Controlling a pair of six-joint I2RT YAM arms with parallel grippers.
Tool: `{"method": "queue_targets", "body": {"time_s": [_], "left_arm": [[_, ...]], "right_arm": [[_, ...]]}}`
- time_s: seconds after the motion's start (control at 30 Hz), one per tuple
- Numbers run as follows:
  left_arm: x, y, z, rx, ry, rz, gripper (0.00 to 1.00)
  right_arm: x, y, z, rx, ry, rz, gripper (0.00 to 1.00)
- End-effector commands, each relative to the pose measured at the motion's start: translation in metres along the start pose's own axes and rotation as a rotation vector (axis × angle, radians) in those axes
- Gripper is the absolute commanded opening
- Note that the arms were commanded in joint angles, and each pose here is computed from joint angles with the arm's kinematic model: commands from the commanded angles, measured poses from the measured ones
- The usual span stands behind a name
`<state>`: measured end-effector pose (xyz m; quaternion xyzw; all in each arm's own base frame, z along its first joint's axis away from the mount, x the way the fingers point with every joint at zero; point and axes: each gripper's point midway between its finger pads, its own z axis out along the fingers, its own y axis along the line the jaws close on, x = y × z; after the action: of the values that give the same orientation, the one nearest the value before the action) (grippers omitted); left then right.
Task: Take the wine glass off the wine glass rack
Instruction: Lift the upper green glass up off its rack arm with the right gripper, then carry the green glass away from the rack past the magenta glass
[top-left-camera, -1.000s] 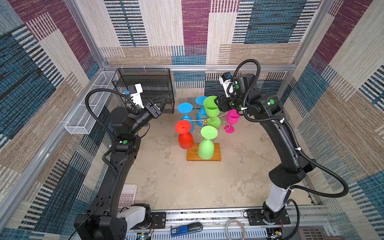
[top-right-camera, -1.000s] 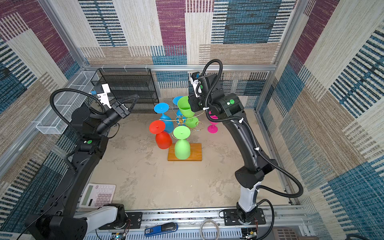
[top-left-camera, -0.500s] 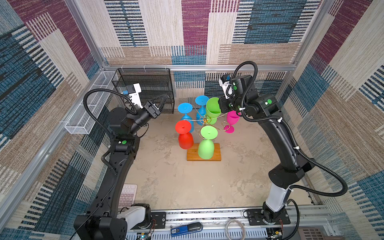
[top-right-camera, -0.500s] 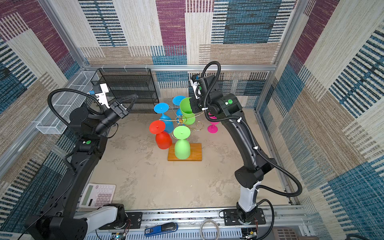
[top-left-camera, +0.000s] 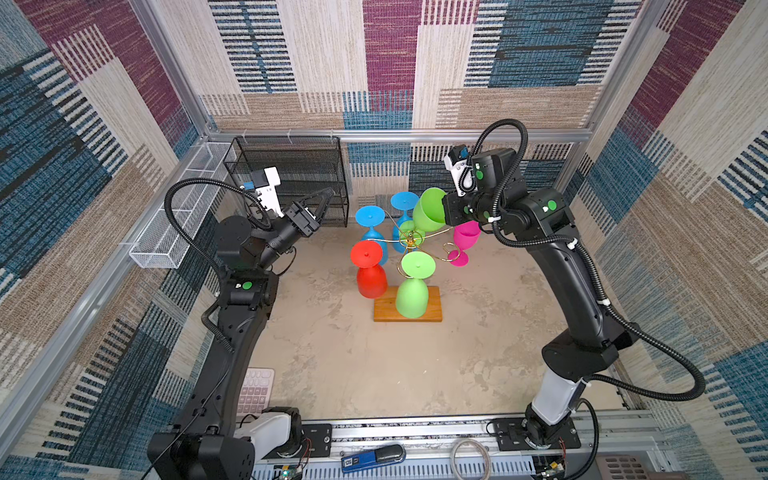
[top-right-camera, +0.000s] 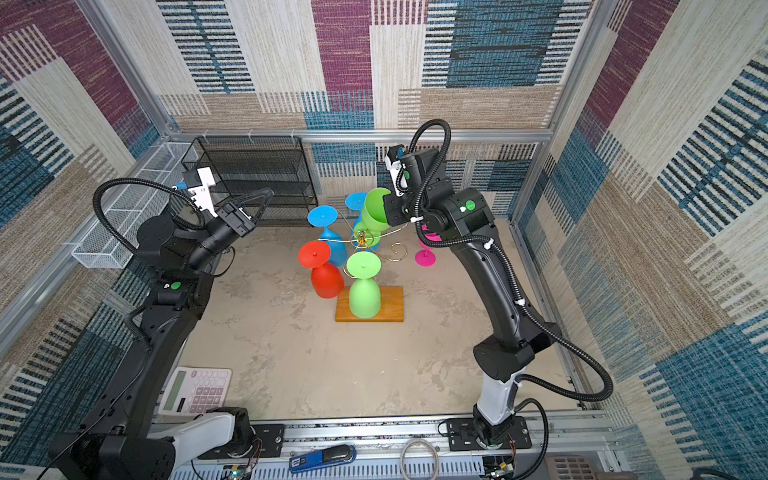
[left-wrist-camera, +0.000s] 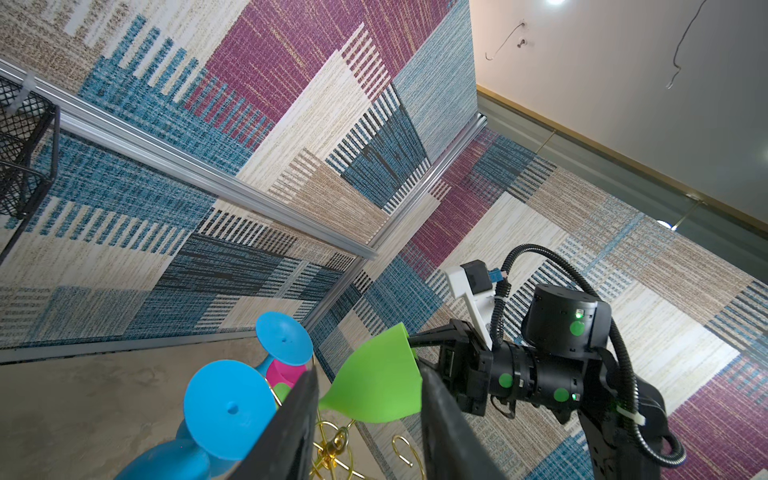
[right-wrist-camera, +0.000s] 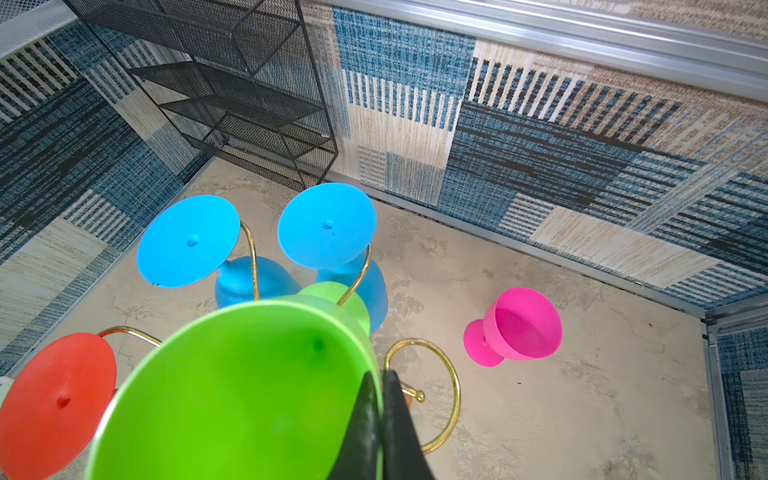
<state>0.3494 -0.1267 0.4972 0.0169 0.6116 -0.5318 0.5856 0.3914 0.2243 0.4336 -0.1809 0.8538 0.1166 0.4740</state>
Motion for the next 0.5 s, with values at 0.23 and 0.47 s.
{"method": "queue_targets", "body": {"time_s": [0.23, 0.47], "left_arm": [[-0.006, -0.009, -0.002, 0.034, -0.022, 0.017, 0.43], [-0.005, -0.005, -0.002, 0.03, -0.024, 0.007, 0.43]], "right_arm": [[-0.018, 0.003, -0.023, -0.026, -0.082, 0.007, 0.0], [-0.014, -0.006, -0.032, 0.019, -0.08, 0.005, 0.0]]}}
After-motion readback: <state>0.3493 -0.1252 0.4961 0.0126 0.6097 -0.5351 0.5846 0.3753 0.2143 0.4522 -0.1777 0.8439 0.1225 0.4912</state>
